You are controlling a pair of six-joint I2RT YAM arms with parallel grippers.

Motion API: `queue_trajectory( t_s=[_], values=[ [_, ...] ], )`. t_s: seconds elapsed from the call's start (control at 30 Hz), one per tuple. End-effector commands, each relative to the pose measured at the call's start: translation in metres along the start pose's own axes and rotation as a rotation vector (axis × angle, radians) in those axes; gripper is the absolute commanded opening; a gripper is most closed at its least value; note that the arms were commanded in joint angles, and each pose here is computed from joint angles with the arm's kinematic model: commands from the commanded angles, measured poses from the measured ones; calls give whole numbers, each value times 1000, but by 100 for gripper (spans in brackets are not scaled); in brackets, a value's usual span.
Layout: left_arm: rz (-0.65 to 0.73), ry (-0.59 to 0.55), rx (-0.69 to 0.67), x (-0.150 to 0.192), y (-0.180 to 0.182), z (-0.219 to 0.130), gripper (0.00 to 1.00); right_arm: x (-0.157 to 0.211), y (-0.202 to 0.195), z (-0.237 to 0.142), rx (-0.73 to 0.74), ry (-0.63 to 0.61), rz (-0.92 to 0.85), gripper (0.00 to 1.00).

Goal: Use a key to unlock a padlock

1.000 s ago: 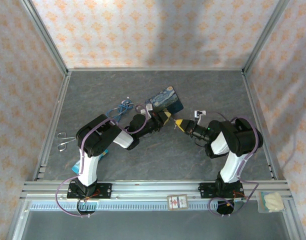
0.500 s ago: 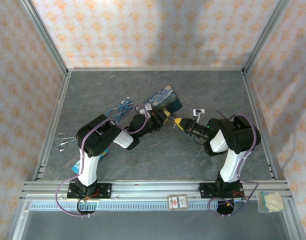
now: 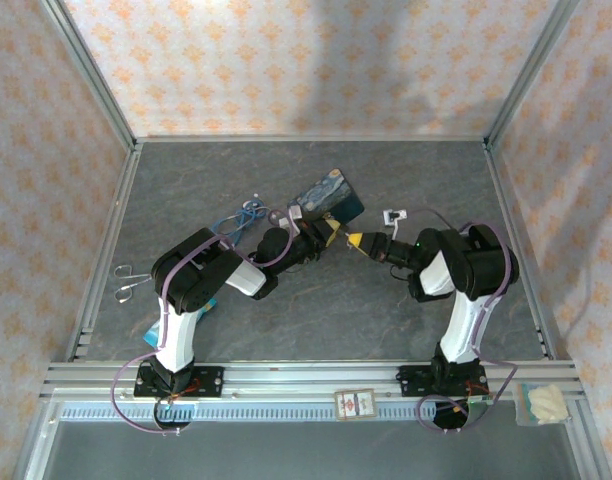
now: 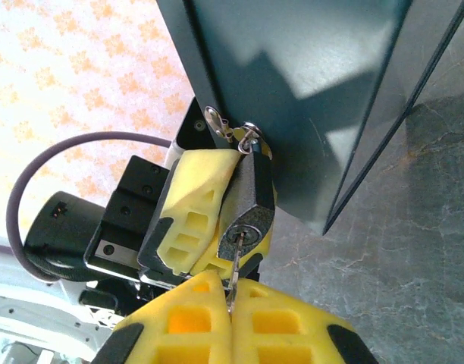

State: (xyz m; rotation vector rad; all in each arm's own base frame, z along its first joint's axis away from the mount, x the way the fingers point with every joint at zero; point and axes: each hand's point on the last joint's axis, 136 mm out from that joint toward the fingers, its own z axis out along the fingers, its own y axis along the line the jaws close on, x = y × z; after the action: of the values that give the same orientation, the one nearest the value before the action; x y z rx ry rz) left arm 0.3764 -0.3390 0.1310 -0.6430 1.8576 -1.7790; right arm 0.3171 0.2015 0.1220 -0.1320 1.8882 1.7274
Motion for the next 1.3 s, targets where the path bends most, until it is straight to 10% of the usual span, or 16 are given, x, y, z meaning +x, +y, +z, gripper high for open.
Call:
queue_trajectory(
  t_s=[0.0,0.8,1.27],
  values=[
    [28,209,197,50,-60,-10,0,-13,6,1,-5,-6,-118,0],
    [28,207,266,50,-78,-4,0,-28,-16,4,3,-221,263,0],
    [7,236,268,57,-87,-7,0,-16,-1,10,-10,-122,-16,0]
  ],
)
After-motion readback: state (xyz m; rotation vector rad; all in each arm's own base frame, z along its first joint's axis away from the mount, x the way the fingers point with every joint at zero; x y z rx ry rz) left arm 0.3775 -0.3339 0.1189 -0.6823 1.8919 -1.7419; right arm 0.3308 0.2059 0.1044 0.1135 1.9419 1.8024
